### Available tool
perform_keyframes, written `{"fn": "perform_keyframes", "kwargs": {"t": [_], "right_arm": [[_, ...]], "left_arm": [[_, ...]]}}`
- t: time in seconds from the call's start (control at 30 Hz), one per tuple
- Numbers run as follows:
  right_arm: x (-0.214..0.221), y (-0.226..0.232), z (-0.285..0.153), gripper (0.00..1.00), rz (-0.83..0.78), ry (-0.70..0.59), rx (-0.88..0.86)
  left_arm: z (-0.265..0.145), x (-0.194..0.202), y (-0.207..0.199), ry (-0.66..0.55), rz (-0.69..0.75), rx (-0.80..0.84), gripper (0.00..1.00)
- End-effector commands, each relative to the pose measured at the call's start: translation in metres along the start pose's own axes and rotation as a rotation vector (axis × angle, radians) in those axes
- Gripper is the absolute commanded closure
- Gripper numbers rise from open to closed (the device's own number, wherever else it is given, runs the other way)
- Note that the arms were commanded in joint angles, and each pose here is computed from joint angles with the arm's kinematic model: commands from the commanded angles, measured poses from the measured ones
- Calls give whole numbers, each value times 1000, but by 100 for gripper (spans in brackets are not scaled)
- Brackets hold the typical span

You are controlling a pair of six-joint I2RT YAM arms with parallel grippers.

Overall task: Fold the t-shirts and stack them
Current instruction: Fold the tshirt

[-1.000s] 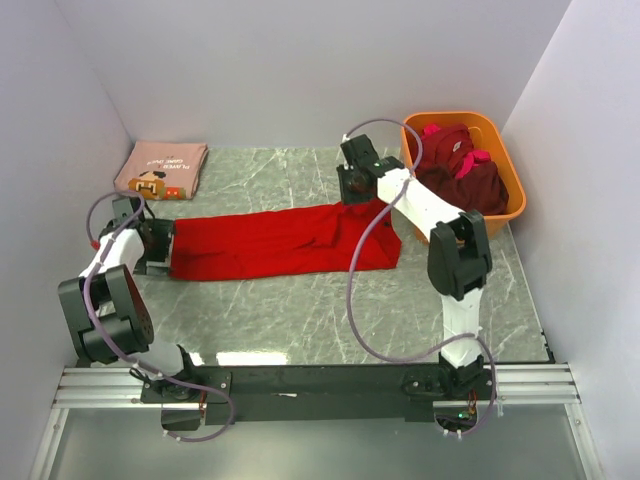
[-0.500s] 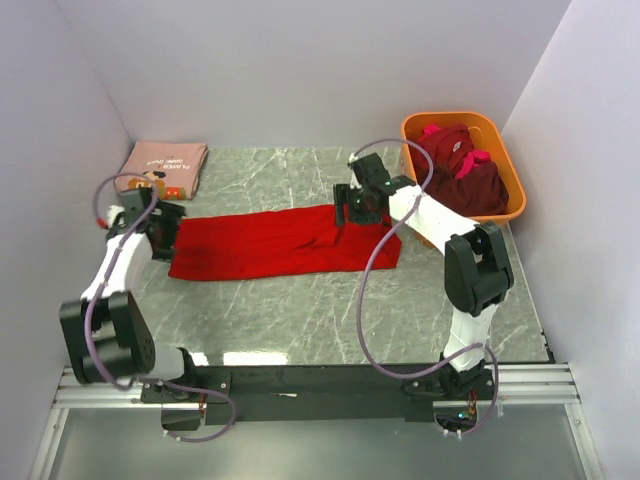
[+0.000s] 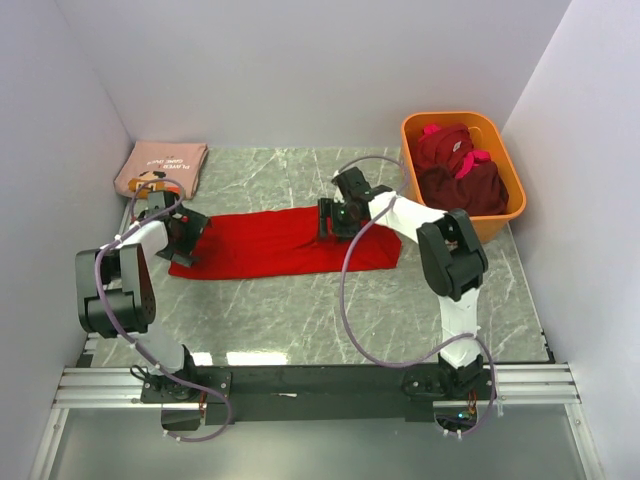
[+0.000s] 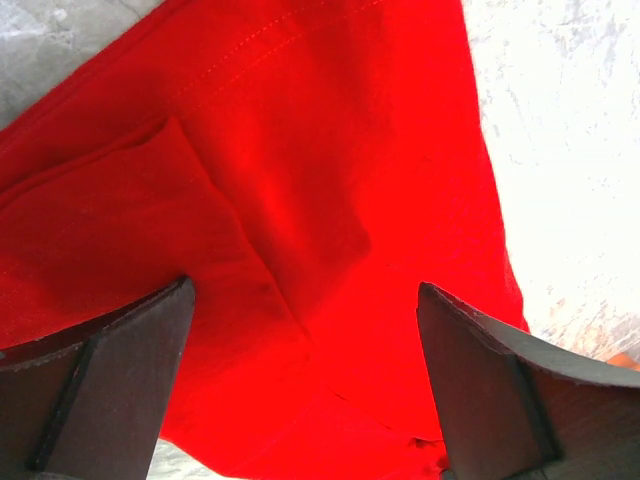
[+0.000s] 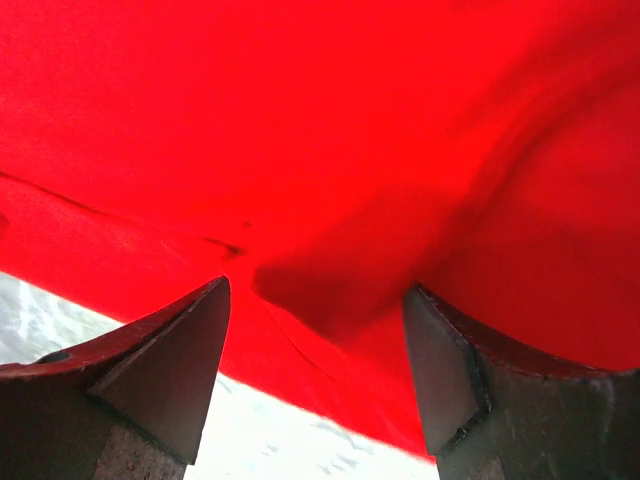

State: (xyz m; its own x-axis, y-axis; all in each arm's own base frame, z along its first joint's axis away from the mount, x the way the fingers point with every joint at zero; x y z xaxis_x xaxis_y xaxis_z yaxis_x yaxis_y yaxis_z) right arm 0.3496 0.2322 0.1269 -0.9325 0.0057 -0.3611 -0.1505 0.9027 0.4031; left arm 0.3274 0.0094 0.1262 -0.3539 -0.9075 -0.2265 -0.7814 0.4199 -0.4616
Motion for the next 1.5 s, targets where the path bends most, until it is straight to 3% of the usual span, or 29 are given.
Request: {"fn": "perform_keyframes", "kwargs": {"t": [0.0, 0.17, 0.3, 0.53, 0.63, 0.8, 1.03, 1.2, 1.27, 1.3, 1.37, 1.47], "right_arm": [[-37, 27, -2, 24, -25, -103, -115], [-74, 58, -7, 24, 4, -190, -232], [-91, 70, -24, 24, 16, -232, -192], [-40, 35, -59, 24, 68, -250, 2], [-7, 16, -61, 23, 108, -187, 48], [33, -14, -47, 23, 161, -97, 130], [18, -46, -21, 23, 197, -51, 189], [-17, -58, -2, 23, 146, -46, 206], [-25, -65, 12, 23, 130, 9, 211], [-46, -59, 11, 23, 107, -32, 185], [-56, -57, 13, 23, 76, 30, 188], [-90, -41, 25, 23, -34, 19, 101]], "left_arm": [[-1, -2, 2, -27, 39, -14, 1], [-11, -1, 3, -59, 23, 0, 0], [-24, -6, 4, -113, 39, -28, 1], [-56, -12, -20, -234, 111, 29, 1], [-55, -12, -50, -213, 266, 87, 1], [-4, 1, -65, -74, 370, -66, 0], [26, 24, -39, 6, 414, -164, 1], [17, 60, -11, 129, 433, -144, 1], [6, 89, 3, 229, 444, -109, 1], [1, 99, 9, 254, 440, -116, 0], [-14, 129, 24, 347, 444, -105, 1], [-34, 168, 46, 448, 460, -98, 1]]}}
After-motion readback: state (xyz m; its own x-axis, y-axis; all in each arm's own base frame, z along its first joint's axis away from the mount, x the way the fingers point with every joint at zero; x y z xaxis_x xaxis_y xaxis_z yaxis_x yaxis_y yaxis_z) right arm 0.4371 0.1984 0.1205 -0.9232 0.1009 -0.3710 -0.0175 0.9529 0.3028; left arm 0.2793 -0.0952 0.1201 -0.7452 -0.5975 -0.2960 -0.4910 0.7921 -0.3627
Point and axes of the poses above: each gripper's point midway between its finger pads, its own z axis out along the fingers, its own y axis along the line the jaws close on, x = y × z, the point moved 10 cm from there along -z, back along the fingers, and after that the axes turned 3 degrees about z, right-handed, at the moved point
